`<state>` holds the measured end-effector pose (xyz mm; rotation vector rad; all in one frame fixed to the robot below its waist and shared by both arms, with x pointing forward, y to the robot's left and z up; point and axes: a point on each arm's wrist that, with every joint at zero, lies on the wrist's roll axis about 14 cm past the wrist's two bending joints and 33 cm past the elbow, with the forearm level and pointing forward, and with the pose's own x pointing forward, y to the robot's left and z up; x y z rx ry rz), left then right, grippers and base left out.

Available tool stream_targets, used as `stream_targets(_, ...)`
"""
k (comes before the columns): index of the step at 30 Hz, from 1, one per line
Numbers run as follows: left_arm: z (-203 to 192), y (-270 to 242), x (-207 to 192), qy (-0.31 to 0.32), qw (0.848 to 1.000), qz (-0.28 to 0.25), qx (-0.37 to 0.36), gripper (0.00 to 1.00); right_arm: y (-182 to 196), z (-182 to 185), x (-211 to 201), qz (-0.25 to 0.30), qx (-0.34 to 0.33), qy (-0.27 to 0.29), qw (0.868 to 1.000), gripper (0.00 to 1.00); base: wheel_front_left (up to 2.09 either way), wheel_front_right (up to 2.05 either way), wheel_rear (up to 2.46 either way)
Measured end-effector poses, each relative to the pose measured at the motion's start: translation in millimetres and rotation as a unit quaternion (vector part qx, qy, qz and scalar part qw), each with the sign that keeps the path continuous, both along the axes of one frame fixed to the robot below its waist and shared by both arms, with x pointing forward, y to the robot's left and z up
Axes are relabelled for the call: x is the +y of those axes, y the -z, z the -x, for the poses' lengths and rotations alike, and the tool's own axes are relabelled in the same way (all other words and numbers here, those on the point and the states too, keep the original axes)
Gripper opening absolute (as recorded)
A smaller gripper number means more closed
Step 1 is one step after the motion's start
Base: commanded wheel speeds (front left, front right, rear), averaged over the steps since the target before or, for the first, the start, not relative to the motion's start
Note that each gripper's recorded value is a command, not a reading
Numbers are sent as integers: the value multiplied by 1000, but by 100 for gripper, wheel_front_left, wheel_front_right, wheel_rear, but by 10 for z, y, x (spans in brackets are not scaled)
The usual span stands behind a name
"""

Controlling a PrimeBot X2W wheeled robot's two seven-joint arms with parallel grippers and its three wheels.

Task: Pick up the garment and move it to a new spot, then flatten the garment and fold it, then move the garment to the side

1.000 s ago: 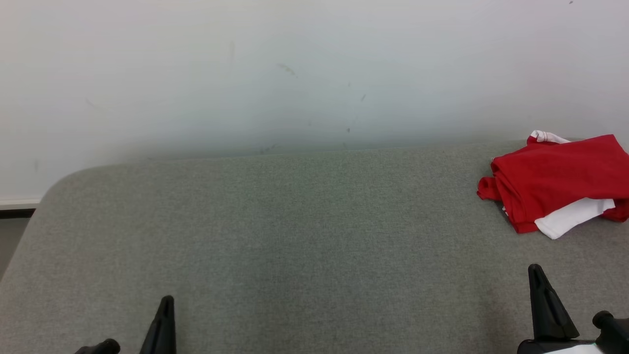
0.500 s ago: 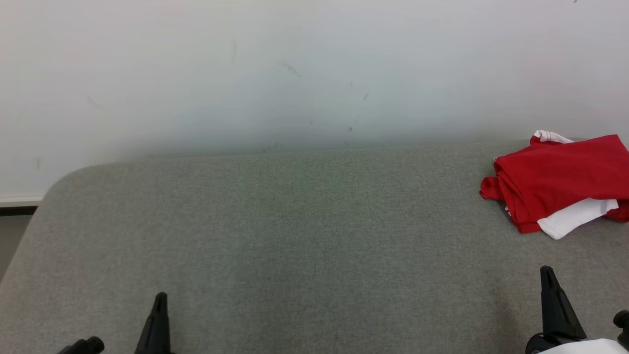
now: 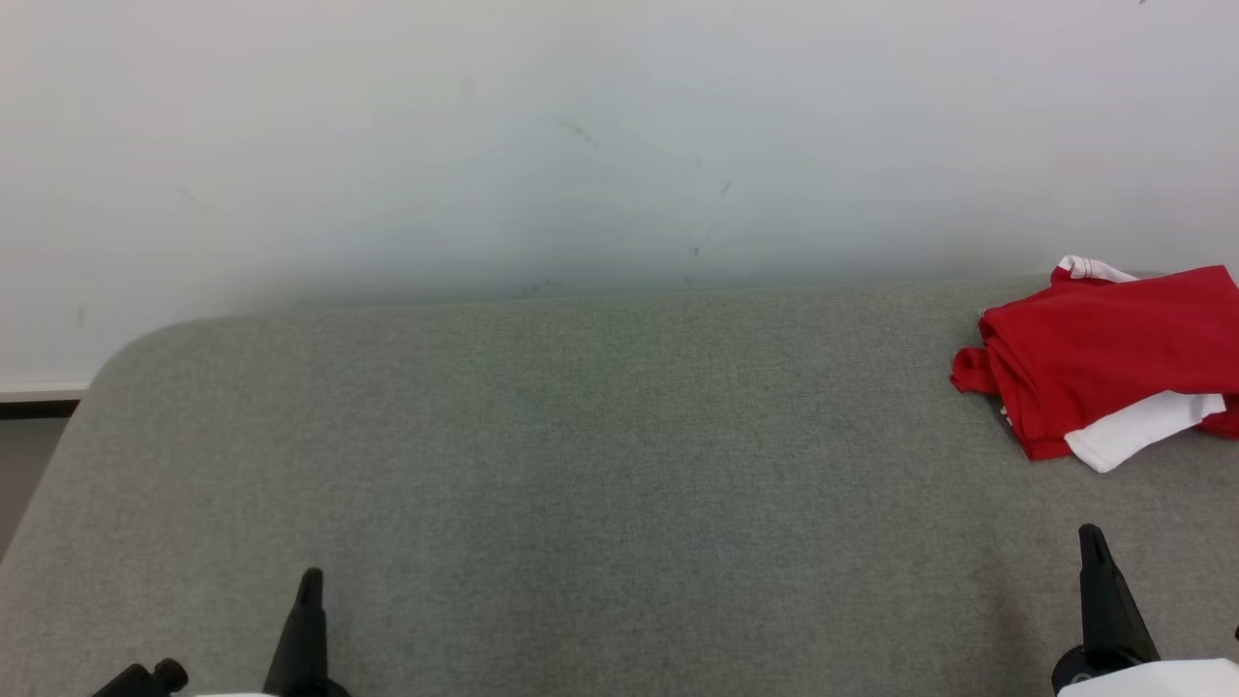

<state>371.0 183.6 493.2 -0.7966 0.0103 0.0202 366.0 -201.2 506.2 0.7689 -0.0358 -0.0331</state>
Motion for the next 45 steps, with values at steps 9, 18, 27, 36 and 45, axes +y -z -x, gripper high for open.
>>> stream_targets(9, -32, -6, 20, -2, 999, 53, 4, 0, 6, -34, -19, -57, 4, 1, 998, 0, 0, 0, 0)
stream_targets(18, -59, -13, 41, -4, 995, 102, 7, 0, 35, -48, -27, -108, 10, 1, 994, 0, 0, 0, 0)
stream_targets(27, -73, -12, 59, -5, 989, 150, 9, 0, 39, -75, -30, -154, 11, 0, 988, 0, 0, 0, 0)
stream_targets(36, -94, -26, 75, -6, 981, 192, 8, 0, 29, -103, -33, -196, 10, -2, 980, 0, 0, 0, 0)
stream_targets(45, -104, -26, 83, -4, 974, 227, 10, 0, 39, -119, -23, -236, 12, -6, 972, 0, 0, 0, 0)
